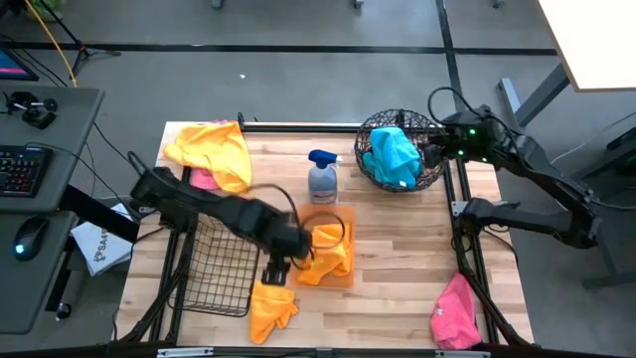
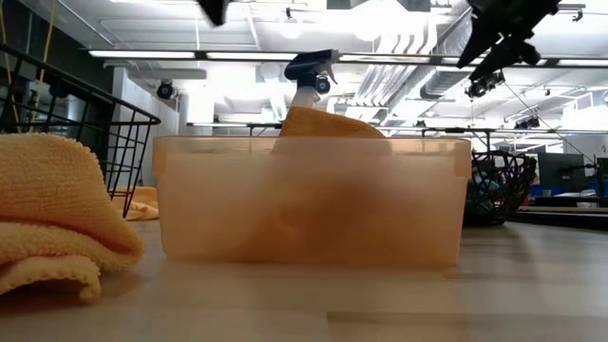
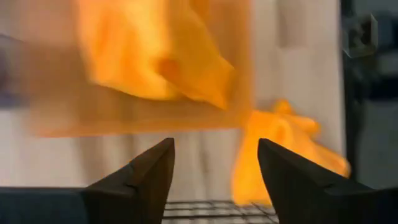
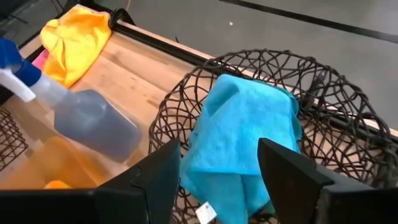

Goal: Sort microfiber towel by color & place in baskets
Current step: Put the bottom yellow towel into the orange bin

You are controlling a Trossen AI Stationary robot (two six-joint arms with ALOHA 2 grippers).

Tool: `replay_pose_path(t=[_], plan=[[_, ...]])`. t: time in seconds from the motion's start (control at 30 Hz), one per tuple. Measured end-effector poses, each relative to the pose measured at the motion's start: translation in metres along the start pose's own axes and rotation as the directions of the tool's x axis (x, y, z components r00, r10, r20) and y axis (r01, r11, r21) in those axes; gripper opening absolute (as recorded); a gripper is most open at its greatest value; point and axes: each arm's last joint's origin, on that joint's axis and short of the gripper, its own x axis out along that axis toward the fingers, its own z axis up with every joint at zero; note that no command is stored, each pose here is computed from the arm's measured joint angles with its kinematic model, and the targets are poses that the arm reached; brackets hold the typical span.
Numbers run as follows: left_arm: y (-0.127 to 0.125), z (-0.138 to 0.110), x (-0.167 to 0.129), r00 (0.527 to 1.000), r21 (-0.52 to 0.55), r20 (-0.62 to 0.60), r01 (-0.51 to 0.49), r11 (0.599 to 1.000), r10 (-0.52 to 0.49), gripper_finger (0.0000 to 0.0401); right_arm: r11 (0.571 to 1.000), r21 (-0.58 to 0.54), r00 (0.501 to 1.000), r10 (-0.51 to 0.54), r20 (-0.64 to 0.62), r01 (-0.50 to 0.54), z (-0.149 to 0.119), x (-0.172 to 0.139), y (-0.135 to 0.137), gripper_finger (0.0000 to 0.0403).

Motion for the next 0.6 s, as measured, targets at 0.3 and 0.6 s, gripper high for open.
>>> replay_pose_path(t=[0.3, 0.6], plan=[[-0.038, 0.01, 0.082, 0.93, -0.052, -0.235, 0.277, 0.959, -0.282, 0.027, 0.999, -0.05, 0.998, -0.015, -0.057, 0.012, -0.006, -0.002, -0.002, 0.0211], [-0.047, 0.007, 0.131, 0.891, -0.198, -0.353, 0.229, 0.953, -0.288, 0.0271, 0.994, -0.112, 0.997, -0.015, -0.071, 0.007, -0.007, 0.0, -0.002, 0.0211]])
